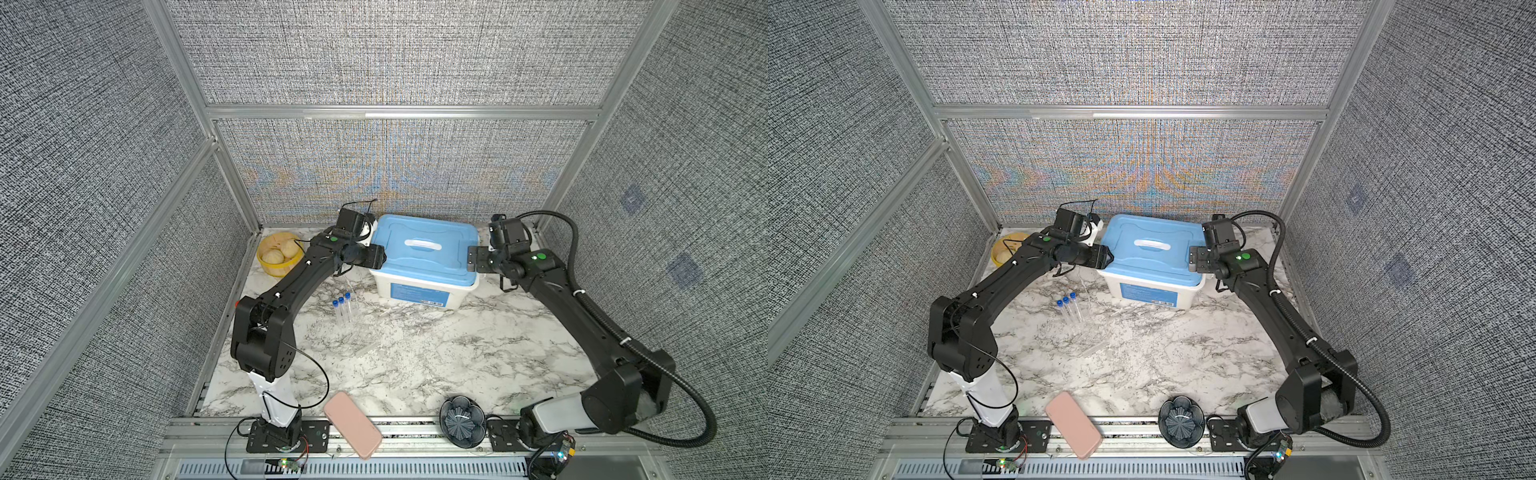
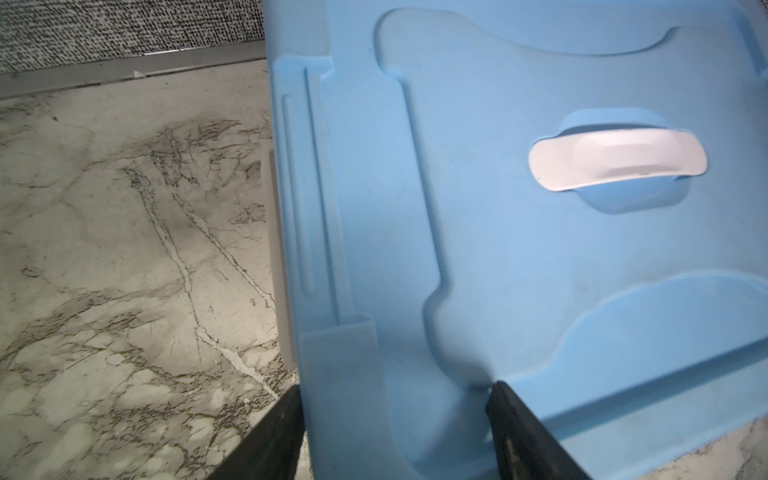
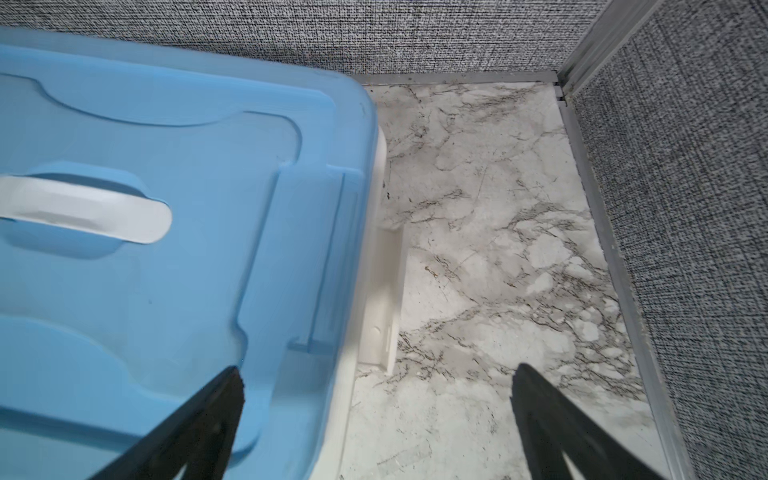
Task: Organize the chemistry lab equipment
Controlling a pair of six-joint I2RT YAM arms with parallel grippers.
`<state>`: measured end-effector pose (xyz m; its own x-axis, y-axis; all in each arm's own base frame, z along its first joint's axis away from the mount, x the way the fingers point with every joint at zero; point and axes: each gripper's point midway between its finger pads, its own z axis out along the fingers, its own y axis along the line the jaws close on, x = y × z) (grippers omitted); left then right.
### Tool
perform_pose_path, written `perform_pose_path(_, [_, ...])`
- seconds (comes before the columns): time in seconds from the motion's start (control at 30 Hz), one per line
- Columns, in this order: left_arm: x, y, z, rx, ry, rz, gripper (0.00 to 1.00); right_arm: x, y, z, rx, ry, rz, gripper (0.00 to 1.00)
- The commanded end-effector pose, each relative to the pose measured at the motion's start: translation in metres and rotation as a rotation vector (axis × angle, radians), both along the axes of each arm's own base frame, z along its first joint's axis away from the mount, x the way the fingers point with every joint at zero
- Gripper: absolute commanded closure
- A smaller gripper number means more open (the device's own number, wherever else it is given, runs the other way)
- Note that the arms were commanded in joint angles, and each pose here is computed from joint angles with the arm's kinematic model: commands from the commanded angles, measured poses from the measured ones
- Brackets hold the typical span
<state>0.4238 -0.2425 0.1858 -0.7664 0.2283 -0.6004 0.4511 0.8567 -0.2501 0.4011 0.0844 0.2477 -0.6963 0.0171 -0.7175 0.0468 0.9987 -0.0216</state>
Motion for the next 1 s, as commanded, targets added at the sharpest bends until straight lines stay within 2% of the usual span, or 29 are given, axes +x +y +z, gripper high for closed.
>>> perform_pose_path(0.0, [-0.033,0.008,-0.027,0.077,0.135,-0.068,0.30,0.004,0.012,-0.009,0.050,0.038,0.016,0.01])
perform_pose_path(0.23, [-0.034,0.005,-0.028,0.066,0.142,-0.082,0.30,-0.006,0.009,-0.040,0.016,0.148,0.013,0.01])
perform_pose_path(0.4, [-0.028,0.014,-0.035,0.109,0.181,0.003,0.30,-0.013,-0.001,-0.052,-0.030,0.173,-0.008,0.01])
perform_pose_path(0.57, [-0.027,0.016,-0.034,0.112,0.190,0.024,0.30,-0.010,-0.007,-0.051,-0.041,0.174,-0.031,0.01])
perform_pose_path(0.67, [-0.024,0.017,-0.024,0.103,0.171,0.049,0.29,-0.007,-0.008,-0.037,-0.028,0.137,-0.044,0.01])
perform_pose_path(0.73, [-0.023,0.015,-0.011,0.072,0.147,0.055,0.27,-0.003,-0.004,-0.025,0.035,0.092,-0.021,0.01])
perform_pose_path(0.87, [-0.021,0.010,0.019,-0.031,0.138,0.089,0.23,0.003,0.003,-0.010,0.349,0.020,0.070,0.01])
perform_pose_path(0.97, [-0.015,0.012,0.034,-0.054,0.110,0.102,0.22,0.007,-0.008,-0.011,0.553,-0.014,0.088,0.01])
